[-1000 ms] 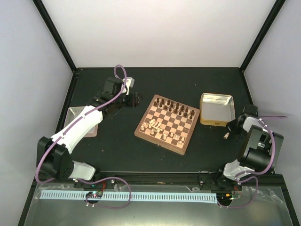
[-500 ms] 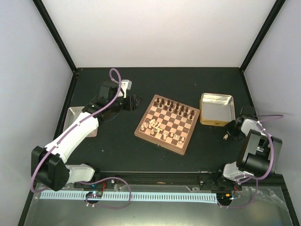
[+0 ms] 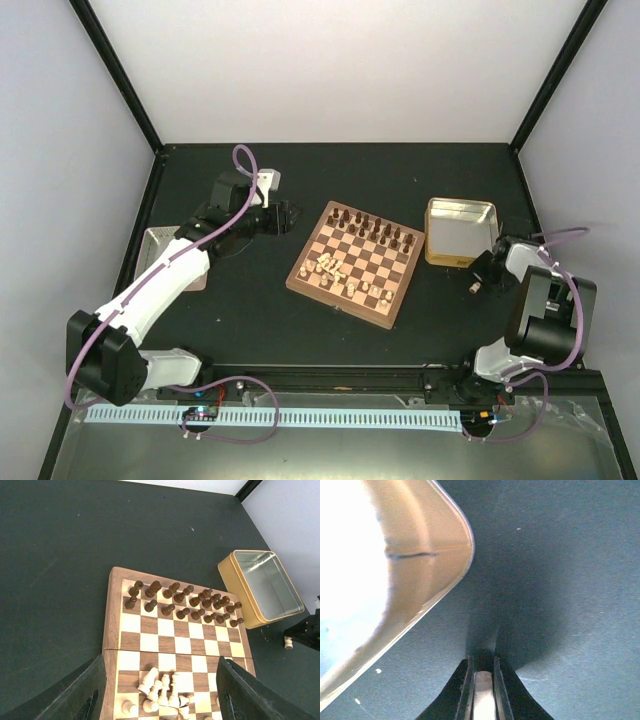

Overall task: Set up the chess pieces on the board
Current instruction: Pick up the chess piece at the center of the board, then place the chess piece on the chessboard.

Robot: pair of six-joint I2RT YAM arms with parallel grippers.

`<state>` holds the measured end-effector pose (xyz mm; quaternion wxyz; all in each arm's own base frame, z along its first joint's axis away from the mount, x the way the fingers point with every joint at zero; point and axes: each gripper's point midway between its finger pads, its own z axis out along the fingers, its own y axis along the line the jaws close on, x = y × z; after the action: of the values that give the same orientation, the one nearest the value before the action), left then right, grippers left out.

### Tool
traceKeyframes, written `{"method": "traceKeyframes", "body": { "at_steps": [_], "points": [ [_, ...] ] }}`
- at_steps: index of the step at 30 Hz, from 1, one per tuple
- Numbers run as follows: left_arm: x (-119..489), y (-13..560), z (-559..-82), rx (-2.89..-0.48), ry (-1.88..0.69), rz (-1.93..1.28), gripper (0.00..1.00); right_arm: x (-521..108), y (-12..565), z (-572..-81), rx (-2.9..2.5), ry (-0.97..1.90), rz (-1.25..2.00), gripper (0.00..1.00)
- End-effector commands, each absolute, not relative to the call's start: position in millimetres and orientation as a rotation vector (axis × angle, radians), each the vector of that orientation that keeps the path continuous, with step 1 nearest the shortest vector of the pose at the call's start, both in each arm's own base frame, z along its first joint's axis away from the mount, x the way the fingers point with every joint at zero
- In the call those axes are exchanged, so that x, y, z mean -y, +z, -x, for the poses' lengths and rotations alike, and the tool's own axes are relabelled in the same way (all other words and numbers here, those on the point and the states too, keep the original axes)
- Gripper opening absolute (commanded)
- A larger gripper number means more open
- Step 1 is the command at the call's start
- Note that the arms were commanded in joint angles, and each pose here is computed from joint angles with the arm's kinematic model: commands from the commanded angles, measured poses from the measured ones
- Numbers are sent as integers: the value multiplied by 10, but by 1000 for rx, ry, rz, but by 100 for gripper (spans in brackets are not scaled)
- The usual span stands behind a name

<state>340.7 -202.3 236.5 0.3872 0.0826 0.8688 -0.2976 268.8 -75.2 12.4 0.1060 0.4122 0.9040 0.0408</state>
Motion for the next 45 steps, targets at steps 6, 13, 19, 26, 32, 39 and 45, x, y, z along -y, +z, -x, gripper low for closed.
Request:
{"method": "traceKeyframes", "body": {
  "at_steps": [6,13,19,26,32,39,45],
  "points": [
    [2144,2432,-3374,-2190,-852,-247,62,402,204,-2629,-2714,203,-1121,7],
    [2471,2438,-3150,-2142,-1050,-318,69,-570,917,-2949,-2511,717,-891,7],
    [2829,2637,-2722,-2020,-1285,-436,75,-1481,1838,-3047,-2261,1156,-585,7],
    [3084,3012,-2205,-1825,-1577,-542,78,-2125,2912,-2729,-1969,1498,-224,8],
    [3127,3321,-1966,-1731,-1712,-620,80,-2367,3478,-2317,-1808,1645,10,8],
    [3214,3540,-1864,-1699,-1801,-692,71,-2553,3721,-2114,-1712,1747,124,8],
    [3270,3672,-1819,-1653,-1866,-747,52,-2634,3715,-2126,-1707,1751,144,8]
  ]
}}
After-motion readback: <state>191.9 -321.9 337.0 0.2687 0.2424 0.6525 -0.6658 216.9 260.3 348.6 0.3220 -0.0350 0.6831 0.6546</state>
